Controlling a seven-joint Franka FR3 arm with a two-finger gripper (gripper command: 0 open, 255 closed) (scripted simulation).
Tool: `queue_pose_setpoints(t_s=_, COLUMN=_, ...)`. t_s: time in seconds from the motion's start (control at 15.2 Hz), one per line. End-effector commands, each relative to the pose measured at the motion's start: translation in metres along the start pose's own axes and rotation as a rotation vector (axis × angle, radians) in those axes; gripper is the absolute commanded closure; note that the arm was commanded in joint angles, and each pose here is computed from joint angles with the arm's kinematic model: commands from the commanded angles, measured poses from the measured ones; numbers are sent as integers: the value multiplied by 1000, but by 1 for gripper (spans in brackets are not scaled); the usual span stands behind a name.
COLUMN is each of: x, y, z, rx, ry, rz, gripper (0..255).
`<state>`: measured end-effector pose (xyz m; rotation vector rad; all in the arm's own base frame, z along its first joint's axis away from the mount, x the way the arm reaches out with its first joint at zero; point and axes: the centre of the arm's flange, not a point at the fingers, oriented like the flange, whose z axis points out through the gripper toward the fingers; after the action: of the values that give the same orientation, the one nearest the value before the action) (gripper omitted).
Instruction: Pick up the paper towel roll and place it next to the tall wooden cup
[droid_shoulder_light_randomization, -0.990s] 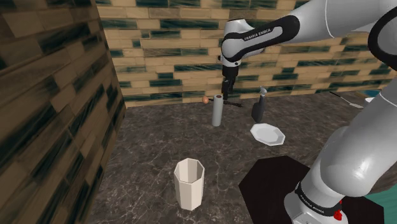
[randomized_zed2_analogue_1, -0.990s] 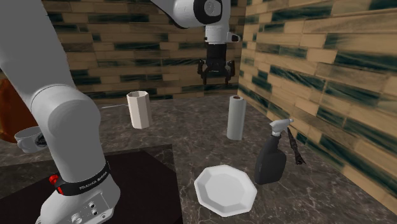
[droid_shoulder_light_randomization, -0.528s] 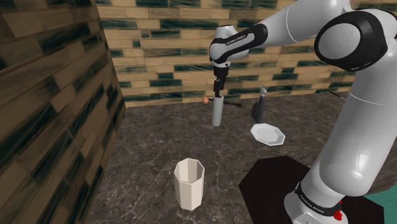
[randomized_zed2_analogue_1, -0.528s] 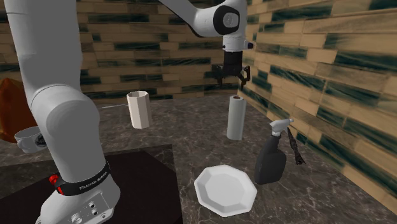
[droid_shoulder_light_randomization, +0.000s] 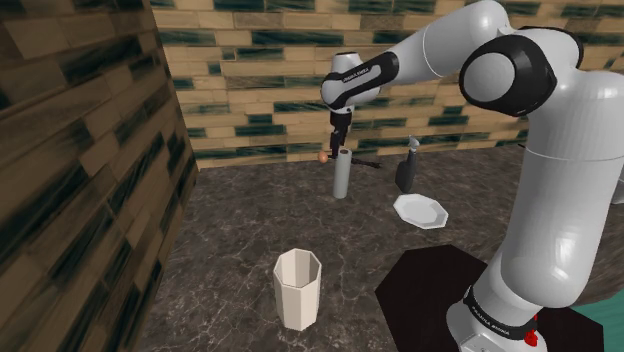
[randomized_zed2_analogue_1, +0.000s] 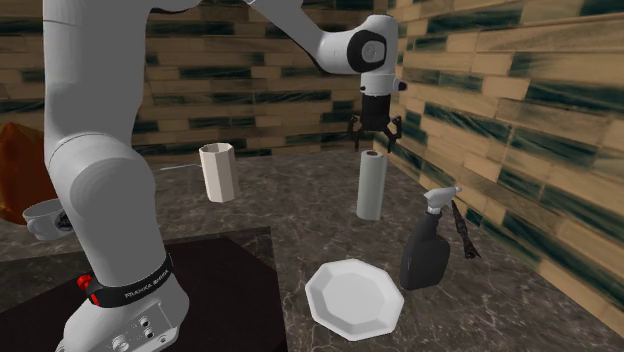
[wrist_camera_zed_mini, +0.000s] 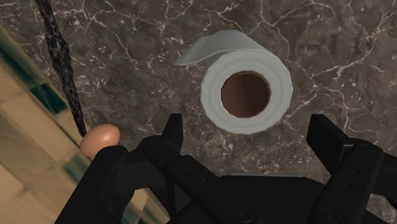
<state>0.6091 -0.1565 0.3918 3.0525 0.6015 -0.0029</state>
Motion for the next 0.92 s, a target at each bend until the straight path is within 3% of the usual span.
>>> queue_pose_setpoints(t_s=0.0, x=1, y=1, z=11, rx=0, ry=0, rz=0, gripper=0)
queue_pose_setpoints(t_s=0.59, x=1, y=1, z=19, rx=0, ry=0, rz=0, gripper=0)
queue_pose_setpoints(t_s=0.66, x=1, y=1, z=19, rx=0, ry=0, rz=0, gripper=255)
queue_pose_setpoints(t_s=0.86, x=1, y=1, z=19, rx=0, ry=0, rz=0, gripper=255)
